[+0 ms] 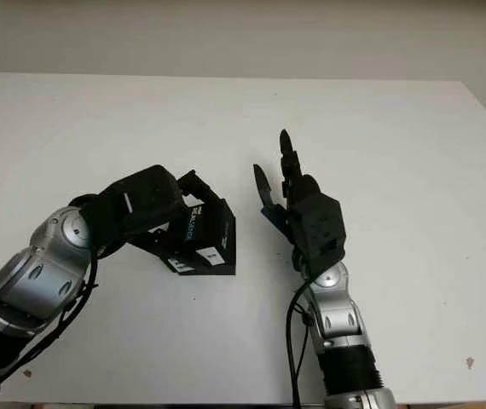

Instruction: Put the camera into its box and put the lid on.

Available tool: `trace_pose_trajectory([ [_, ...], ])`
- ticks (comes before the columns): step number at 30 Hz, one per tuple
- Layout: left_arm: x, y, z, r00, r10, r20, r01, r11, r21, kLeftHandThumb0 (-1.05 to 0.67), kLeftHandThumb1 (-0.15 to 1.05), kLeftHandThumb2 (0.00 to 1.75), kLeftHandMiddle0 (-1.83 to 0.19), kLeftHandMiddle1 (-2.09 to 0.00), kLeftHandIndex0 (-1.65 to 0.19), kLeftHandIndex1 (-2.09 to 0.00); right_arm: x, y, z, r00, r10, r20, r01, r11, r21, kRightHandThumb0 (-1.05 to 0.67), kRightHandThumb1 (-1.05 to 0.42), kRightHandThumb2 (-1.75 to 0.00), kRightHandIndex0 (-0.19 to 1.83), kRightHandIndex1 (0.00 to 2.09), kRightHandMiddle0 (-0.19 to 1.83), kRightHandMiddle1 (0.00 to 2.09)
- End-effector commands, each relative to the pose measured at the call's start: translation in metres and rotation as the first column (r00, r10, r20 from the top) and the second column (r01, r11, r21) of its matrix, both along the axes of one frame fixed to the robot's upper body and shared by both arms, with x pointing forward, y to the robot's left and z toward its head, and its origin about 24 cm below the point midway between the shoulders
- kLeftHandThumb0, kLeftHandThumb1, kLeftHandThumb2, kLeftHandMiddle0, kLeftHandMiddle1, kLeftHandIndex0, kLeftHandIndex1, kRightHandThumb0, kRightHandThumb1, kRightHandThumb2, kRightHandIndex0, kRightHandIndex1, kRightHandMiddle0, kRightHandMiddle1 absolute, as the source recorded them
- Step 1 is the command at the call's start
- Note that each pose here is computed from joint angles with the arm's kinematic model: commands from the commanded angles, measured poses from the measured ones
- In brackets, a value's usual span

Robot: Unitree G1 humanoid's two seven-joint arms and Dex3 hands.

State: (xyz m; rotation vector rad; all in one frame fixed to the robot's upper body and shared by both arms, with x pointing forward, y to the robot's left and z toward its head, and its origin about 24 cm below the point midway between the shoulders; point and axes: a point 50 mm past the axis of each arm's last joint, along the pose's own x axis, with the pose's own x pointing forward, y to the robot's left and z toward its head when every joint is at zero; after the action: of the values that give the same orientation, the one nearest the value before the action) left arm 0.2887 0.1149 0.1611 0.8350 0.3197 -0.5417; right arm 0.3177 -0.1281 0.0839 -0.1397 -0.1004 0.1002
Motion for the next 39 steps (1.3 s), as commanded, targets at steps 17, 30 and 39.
trace_pose_trajectory([
  [17,-0.021,-0.024,-0.012,0.977,-0.158,-0.144,0.155,0.987,-0.033,-0.46,1.05,0.16,0.19,-0.47,0.19,-0.22,0.003,0.004,0.004,1.0,-0.002,0.029,0.002,1.0,0.005,-0.71,-1.05,-0.53,-0.07,0.06,-0.05,0.06],
  [30,-0.022,-0.029,-0.003,0.96,-0.265,-0.091,0.256,0.961,-0.1,-0.5,1.05,0.27,0.19,0.0,0.19,0.0,0.003,0.003,0.003,1.0,0.003,0.021,-0.003,1.0,-0.008,-0.7,-1.05,-0.54,-0.06,0.06,-0.05,0.06],
  [39,-0.019,-0.036,0.013,0.95,-0.311,0.002,0.31,0.945,-0.106,-0.62,1.05,0.42,0.19,0.0,0.19,0.0,0.002,0.002,0.002,1.0,0.015,0.009,-0.015,1.0,-0.001,-0.72,-1.05,-0.54,-0.07,0.05,-0.05,0.05],
])
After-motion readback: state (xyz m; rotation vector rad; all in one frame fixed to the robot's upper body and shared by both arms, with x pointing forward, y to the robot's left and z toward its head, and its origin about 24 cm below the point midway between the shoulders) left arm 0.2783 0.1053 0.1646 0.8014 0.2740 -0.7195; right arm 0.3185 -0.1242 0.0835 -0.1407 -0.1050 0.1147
